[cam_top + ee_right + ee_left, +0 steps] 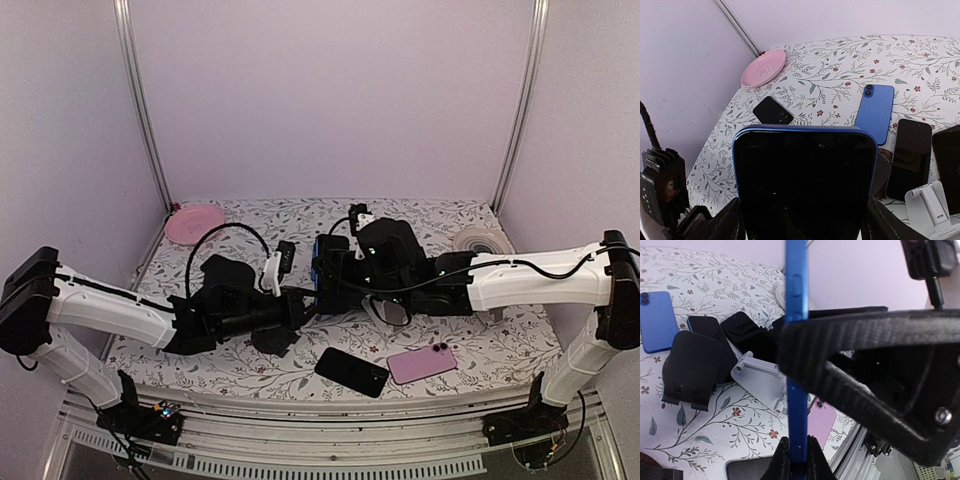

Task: Place the phone on the phone stand
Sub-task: Pass from the right arm to the left, then pass from the left arm to the right

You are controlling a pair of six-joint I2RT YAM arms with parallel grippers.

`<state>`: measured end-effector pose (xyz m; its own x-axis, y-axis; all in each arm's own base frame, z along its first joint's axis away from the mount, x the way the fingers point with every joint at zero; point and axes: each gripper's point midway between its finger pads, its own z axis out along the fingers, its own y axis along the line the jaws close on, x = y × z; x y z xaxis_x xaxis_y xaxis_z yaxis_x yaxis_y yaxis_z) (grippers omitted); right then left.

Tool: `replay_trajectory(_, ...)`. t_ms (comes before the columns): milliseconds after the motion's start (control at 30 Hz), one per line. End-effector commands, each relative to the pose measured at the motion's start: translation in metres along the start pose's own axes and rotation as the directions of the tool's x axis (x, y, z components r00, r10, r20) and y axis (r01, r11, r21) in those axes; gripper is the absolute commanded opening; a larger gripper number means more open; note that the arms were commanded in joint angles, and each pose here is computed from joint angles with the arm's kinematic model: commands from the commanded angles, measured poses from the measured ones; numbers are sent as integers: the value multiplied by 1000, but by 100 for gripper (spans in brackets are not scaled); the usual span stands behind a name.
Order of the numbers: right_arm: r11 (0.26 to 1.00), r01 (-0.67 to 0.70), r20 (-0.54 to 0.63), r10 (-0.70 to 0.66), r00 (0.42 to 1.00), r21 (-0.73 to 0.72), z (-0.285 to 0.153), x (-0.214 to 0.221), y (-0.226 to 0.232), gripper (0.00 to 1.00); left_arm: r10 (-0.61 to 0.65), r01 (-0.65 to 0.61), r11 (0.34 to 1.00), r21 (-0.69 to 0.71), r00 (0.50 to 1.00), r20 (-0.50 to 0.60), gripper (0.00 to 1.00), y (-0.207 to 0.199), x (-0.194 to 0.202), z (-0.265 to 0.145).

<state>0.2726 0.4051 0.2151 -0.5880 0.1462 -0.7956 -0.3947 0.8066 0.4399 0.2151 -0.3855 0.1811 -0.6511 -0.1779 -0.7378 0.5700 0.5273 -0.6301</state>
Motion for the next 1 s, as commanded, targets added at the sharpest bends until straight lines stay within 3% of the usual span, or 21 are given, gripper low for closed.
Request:
replay_trajectory(0, 997, -38, 62, 42, 997, -63, -6, -23, 22, 60, 21, -23, 997, 79, 1000, 21, 0, -23, -8, 1)
replay_trajectory(133, 997, -36, 59, 40, 997, -70, -11, -23, 21, 71, 44, -45, 997, 69, 999, 22, 0, -21, -8, 0)
replay_trajectory(300, 996, -38, 71, 44, 997, -83, -27, -30, 18, 100, 112, -113, 992, 54, 993, 29, 0, -22, -9, -5)
replay_trajectory(967, 996, -25, 132, 37, 991, -90, -84, -42, -15, 98, 347, -351, 932, 86, 936, 60, 0, -58, -13, -16)
